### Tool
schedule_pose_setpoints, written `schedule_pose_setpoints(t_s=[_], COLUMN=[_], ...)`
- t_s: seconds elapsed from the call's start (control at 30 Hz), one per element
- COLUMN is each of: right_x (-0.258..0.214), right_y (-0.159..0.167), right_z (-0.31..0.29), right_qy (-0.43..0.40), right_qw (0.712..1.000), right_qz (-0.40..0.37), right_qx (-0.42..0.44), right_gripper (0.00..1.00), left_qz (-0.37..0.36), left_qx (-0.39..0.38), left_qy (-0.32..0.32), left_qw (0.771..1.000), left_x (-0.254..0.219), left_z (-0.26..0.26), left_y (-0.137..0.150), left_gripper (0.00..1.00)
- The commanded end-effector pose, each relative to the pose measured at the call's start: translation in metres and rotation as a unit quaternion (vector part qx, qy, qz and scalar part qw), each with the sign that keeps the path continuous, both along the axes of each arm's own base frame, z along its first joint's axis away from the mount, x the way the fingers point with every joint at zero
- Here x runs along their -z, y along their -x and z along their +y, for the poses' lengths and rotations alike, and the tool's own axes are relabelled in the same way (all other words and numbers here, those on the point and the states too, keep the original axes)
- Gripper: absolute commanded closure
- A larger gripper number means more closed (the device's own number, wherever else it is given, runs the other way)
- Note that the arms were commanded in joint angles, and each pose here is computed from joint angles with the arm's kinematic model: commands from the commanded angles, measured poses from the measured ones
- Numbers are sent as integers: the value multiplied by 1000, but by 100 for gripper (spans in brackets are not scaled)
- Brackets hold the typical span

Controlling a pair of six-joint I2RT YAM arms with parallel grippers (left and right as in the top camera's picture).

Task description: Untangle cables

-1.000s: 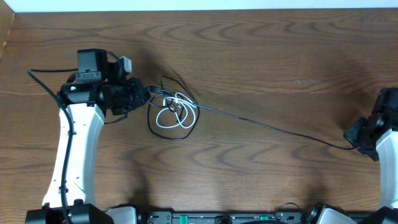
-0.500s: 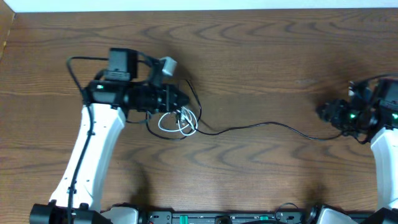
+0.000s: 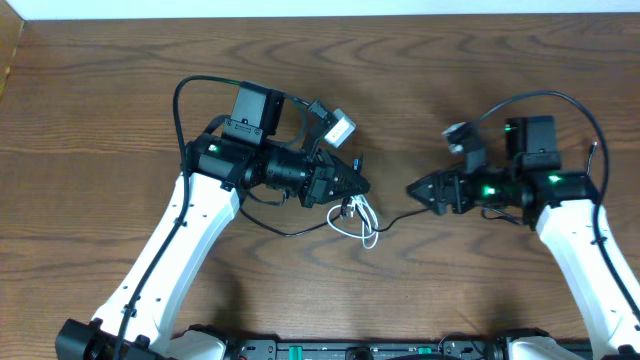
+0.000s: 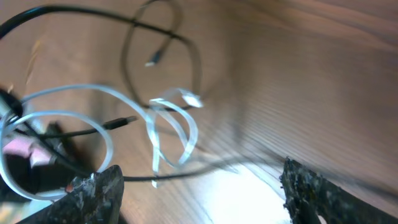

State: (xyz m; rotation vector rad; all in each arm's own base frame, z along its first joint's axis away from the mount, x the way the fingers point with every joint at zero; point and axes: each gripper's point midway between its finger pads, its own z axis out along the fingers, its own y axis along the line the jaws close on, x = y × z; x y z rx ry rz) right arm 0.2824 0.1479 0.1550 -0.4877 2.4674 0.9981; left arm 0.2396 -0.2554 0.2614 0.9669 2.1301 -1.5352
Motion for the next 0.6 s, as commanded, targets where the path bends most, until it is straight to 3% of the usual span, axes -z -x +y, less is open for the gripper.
schedule_pose_setpoints(t_s=[0.0,0.2,0.57], right_x=[-17,-48,-71], right_y=[10,20,16], right_z=[33,70,88], right_qy=[-38,-115,-160], right_qw=[995,977,969], right_qz=[-44,-92,-104], right_qx=[-80,-153,-157], right_gripper=[20,20,25], left_qz=[-7,-5,34], left_qx=[32,44,25], left_qy=[50,73,94], left_qw=[998,996,995], left_x=[-21,-30,-48], left_z=[-4,-6,-12], left_y=[10,13,0], left_gripper=[93,92,93])
